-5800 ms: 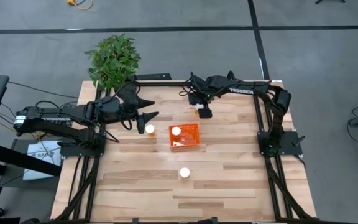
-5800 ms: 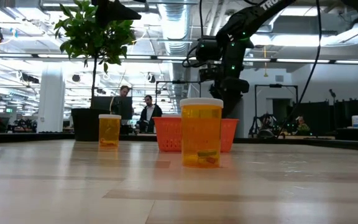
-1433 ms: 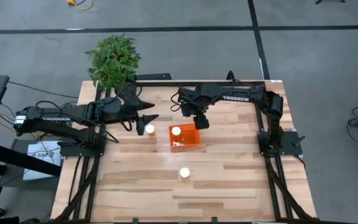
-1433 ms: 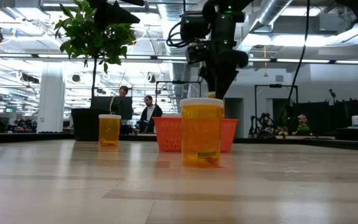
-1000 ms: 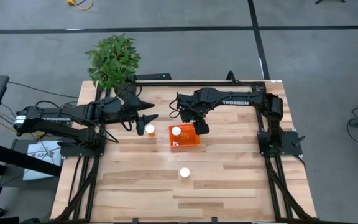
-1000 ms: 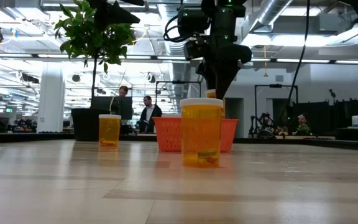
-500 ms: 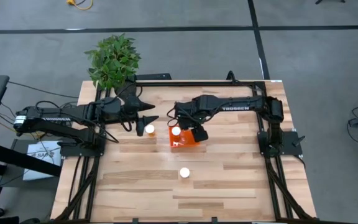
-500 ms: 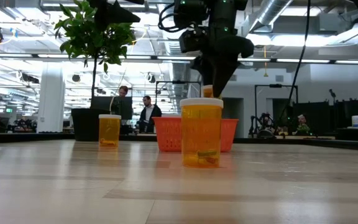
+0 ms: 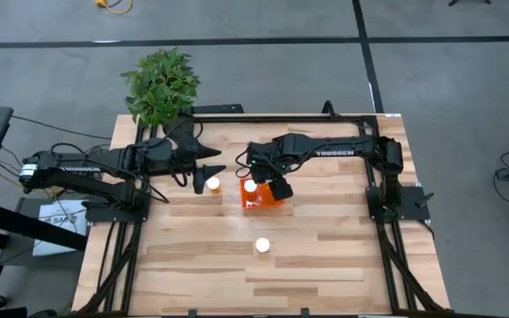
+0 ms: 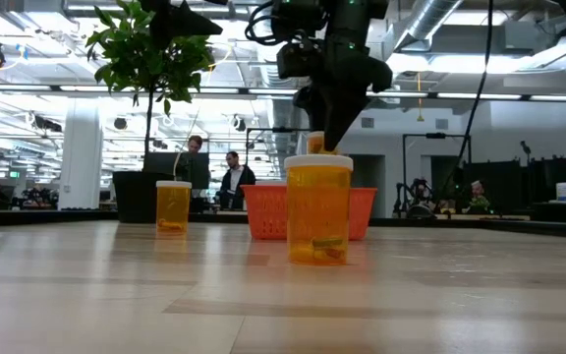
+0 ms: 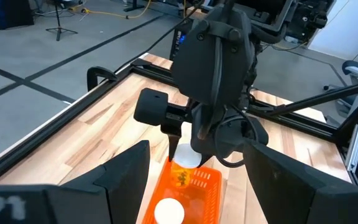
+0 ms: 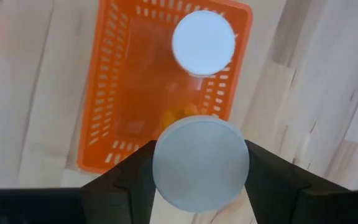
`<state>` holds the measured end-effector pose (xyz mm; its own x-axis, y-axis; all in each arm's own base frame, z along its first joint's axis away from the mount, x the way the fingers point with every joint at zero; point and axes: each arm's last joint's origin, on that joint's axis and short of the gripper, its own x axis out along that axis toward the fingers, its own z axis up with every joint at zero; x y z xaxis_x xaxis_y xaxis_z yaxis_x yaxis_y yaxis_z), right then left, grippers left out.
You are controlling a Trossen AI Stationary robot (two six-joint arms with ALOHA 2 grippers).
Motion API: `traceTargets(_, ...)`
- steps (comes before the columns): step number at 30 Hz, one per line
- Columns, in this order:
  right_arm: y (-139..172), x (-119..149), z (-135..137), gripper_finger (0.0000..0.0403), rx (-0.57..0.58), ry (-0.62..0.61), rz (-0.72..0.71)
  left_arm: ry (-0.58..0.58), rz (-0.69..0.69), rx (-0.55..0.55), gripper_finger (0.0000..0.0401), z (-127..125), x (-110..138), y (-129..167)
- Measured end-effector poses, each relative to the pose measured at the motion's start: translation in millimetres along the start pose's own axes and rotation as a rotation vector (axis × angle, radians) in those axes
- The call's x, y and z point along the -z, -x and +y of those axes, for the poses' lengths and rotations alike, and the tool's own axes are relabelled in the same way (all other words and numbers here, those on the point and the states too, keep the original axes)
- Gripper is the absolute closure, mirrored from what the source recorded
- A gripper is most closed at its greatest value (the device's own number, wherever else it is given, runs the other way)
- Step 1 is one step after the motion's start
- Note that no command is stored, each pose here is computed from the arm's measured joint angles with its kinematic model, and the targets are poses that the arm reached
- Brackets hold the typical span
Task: Pick and place pill bottles into a basket
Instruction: Put the orange pill bottle into the orange bin
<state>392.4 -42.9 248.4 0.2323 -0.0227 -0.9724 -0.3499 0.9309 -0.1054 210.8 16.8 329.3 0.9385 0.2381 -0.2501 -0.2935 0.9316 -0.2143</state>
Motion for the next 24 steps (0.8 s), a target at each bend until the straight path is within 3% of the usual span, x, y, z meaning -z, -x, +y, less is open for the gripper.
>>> traceTargets(6,-9.0,0.3,-4.2,0.0177,-0.007,0.007,0.013,0.001,0.0,0.0,0.0152,0.0,0.0,0.0)
traceTargets(14,-23.7,0.2,-4.4,0.0213,-0.045,0.034,0.045,0.001,-0.001,0.0,0.0152,0.0,-0.1,0.0)
traceTargets(24,-26.3,-1.2,-10.9,0.018,-0.033,0.043,0.013,0.007,-0.001,0.0,0.0152,0.0,-0.1,0.0)
